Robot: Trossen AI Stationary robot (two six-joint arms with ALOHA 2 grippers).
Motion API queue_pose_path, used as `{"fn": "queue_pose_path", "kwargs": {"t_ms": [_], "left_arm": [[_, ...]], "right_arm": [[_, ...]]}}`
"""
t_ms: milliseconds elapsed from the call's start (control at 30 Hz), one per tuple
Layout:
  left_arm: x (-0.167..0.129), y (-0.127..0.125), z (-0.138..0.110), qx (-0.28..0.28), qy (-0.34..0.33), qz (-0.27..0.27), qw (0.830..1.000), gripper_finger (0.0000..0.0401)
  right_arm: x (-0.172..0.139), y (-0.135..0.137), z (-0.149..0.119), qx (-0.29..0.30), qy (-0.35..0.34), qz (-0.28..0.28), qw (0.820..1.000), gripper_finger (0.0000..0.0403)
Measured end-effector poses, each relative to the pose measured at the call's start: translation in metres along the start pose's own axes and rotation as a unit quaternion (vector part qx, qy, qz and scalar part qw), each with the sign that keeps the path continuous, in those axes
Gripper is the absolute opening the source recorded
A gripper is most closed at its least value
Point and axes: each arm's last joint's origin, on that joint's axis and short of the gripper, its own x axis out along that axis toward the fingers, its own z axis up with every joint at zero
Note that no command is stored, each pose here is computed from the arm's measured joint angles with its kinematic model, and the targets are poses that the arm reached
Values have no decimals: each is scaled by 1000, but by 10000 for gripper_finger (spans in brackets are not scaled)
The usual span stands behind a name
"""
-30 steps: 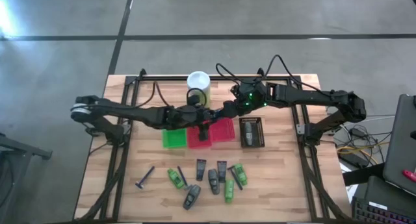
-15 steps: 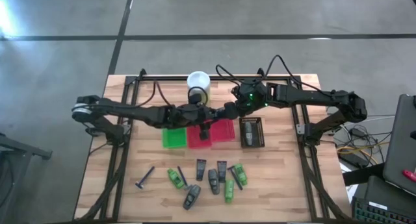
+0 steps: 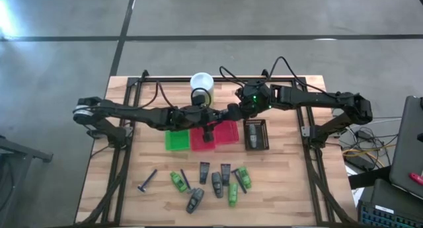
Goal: Pick & Place Travel size toiletries
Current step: Put the black deodorant into the black bin
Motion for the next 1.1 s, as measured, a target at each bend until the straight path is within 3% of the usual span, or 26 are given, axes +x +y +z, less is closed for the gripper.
{"fn": "queue_pose_path", "kwargs": {"t_ms": [300,667,933,1100], "left_arm": [[0,-1,1,-6,-7,-12,1000,183],[0,-1,1,-5,-7,-15,1000,184],[0,-1,1,-8,-7,-12,1000,260],[-3,0,-11,0,62,8,998,289]], "right_arm": [[0,0,1,0,-15,-5,1000,293],[0,0,1,1,-15,-4,1000,220],[1,-2,0,-2,-12,-12,1000,198],[-1,-10,-3,-5,5,-54,999,206]]}}
